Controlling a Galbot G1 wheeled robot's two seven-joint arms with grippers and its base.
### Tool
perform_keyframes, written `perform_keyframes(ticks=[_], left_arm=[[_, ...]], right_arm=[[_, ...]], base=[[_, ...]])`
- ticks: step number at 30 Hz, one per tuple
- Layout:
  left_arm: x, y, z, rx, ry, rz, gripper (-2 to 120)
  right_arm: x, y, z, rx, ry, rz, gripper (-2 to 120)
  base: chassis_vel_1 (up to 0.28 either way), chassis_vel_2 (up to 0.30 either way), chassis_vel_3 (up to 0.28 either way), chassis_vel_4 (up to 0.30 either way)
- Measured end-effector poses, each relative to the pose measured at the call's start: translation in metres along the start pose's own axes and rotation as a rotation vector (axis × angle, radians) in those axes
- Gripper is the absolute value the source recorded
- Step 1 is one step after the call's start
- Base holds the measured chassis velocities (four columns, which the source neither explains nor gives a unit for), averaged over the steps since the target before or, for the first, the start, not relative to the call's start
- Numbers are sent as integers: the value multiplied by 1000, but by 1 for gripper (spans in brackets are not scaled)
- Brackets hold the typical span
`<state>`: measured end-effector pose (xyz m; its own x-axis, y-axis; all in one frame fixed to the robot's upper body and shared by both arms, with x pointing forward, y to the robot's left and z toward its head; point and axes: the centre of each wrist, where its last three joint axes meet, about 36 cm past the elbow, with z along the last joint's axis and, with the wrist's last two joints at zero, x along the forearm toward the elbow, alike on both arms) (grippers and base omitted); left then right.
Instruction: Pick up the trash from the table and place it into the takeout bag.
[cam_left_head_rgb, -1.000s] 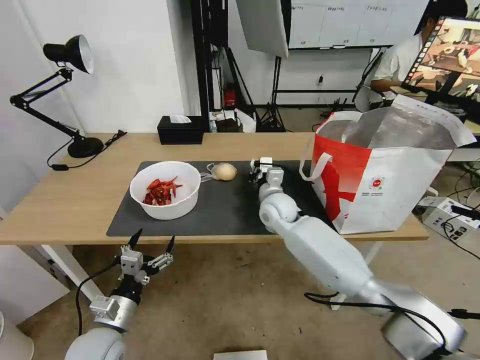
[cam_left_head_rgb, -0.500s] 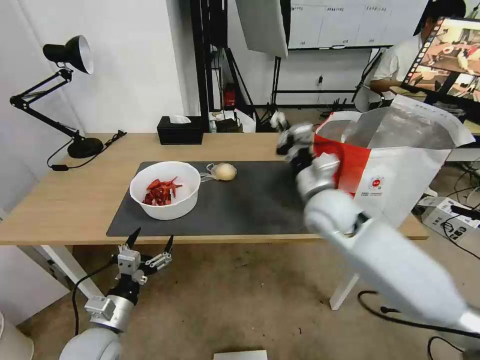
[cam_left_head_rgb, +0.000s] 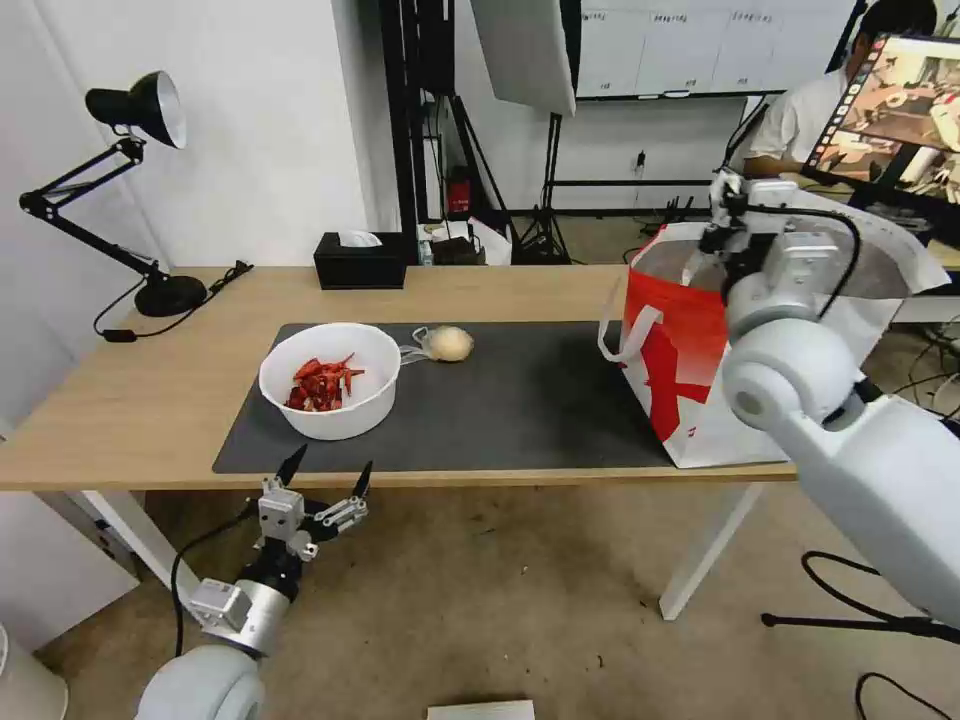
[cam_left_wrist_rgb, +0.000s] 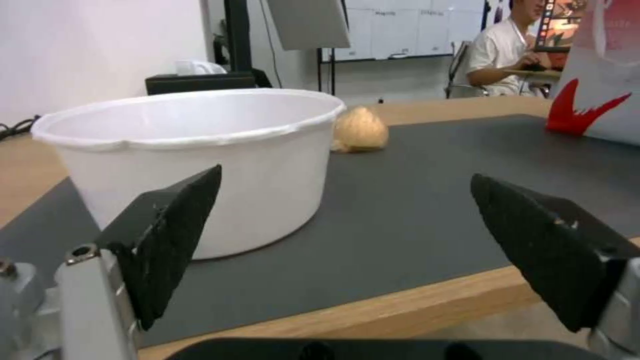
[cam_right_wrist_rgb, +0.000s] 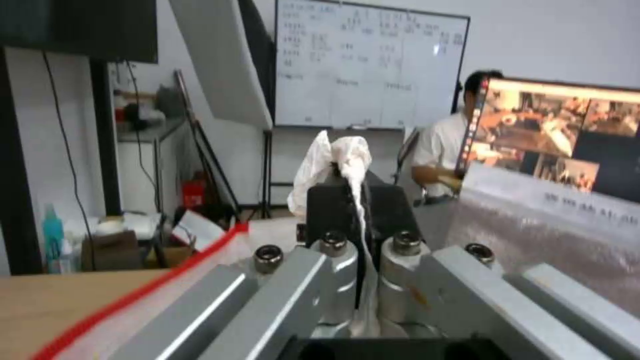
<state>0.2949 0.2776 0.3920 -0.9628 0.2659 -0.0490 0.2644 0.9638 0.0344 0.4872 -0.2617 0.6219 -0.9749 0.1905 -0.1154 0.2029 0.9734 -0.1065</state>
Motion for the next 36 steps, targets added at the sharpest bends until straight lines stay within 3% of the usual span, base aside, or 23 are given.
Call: perform_keyframes(ticks=[7, 14, 23, 26, 27, 32, 36], left_arm=[[-2, -1, -2, 3, -1, 4, 100], [0, -1, -3, 1, 4, 6, 100], [0, -3, -3, 6, 5, 8, 100], [0, -3, -4, 7, 4, 8, 100], [0, -3, -4, 7, 4, 8, 100], [-1, -4, -5, 8, 0, 9, 100], [-1, -4, -5, 10, -1, 8, 100]], right_arm=[[2, -1, 8, -1, 27, -5, 0], [6, -6, 8, -12, 42, -49, 30], [9, -8, 7, -31, 52, -62, 59], [13, -8, 3, -83, 20, -133, 74], [13, -8, 3, -83, 20, -133, 74], [24, -3, -3, -179, -88, -306, 93], [39, 0, 0, -240, -122, -425, 100]], base=[[0, 0, 0, 0], [0, 0, 0, 0], [0, 0, 0, 0], [0, 0, 0, 0], [0, 0, 0, 0], [0, 0, 0, 0], [0, 0, 0, 0]])
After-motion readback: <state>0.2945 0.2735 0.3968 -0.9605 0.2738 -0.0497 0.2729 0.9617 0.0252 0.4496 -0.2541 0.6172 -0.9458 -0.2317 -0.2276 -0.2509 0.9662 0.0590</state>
